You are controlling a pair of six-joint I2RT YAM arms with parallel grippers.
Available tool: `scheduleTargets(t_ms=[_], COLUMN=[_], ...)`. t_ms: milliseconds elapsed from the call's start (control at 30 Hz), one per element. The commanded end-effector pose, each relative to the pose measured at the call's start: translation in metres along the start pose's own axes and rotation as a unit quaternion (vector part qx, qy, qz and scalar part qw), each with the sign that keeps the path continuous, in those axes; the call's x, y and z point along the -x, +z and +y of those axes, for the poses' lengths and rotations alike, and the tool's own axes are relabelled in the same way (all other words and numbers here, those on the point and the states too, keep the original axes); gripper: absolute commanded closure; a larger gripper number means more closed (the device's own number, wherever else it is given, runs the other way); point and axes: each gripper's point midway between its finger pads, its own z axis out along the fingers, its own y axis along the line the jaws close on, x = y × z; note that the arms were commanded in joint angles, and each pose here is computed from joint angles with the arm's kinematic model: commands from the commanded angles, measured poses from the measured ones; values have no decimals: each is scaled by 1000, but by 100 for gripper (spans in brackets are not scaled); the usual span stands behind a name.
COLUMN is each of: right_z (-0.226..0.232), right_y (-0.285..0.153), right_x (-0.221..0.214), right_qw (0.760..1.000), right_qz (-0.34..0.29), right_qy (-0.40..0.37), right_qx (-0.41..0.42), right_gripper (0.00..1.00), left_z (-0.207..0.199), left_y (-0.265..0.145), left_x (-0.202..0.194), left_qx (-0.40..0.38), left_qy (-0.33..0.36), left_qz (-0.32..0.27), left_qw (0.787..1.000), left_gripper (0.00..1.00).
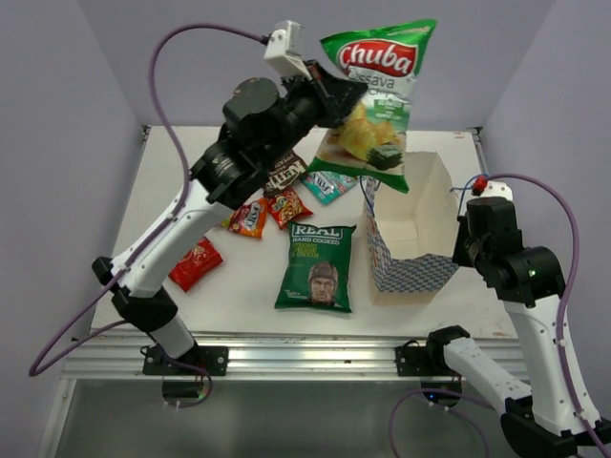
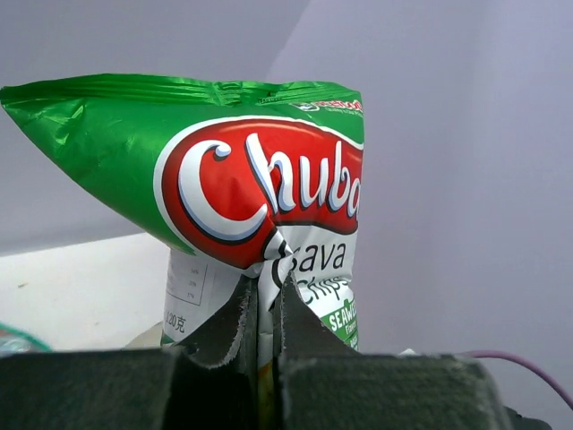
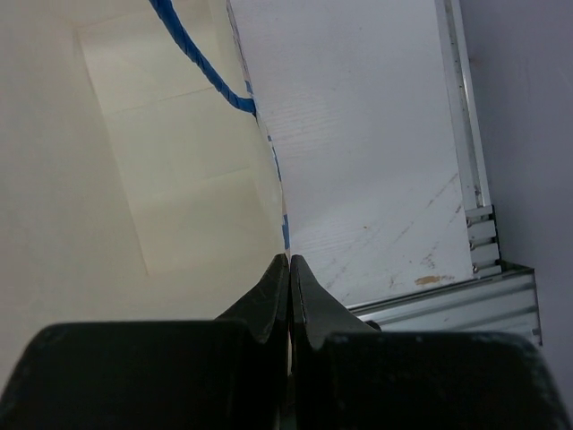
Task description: Place the snacks into the paper bag
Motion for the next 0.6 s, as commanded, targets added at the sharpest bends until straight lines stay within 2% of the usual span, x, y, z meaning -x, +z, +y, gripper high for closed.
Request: scheduleTargets(t_ms=[0,133,300,500,533,567], right_z=[3,1,-1,1,2,2], right_y=[-4,-6,-10,-10,-10,-9], right_x=[3,2,1,1,1,0], right_qw=[1000,1000,1000,1000,1000,1000], right_qz=[-7,-9,-13,-14,-14,-12], right_qy=[3,5,6,6,4,4], right_qx=[12,12,12,19,21,20], right_gripper=[100,100,100,100,100,100], left_z=[-42,-55,-51,-48,-49,-49], left_y=[40,66,67,60,59,58], left_x=[-29,-87,-150,-189,-192,-196], left_qx=[-83,-102,-74,-85,-86,-86], left_qy=[-15,-23,7,24,27,32], left_qz=[10,47,108,145,148,154], left_qw=[996,993,991,986,985,984], left_gripper=[100,100,100,100,99,90])
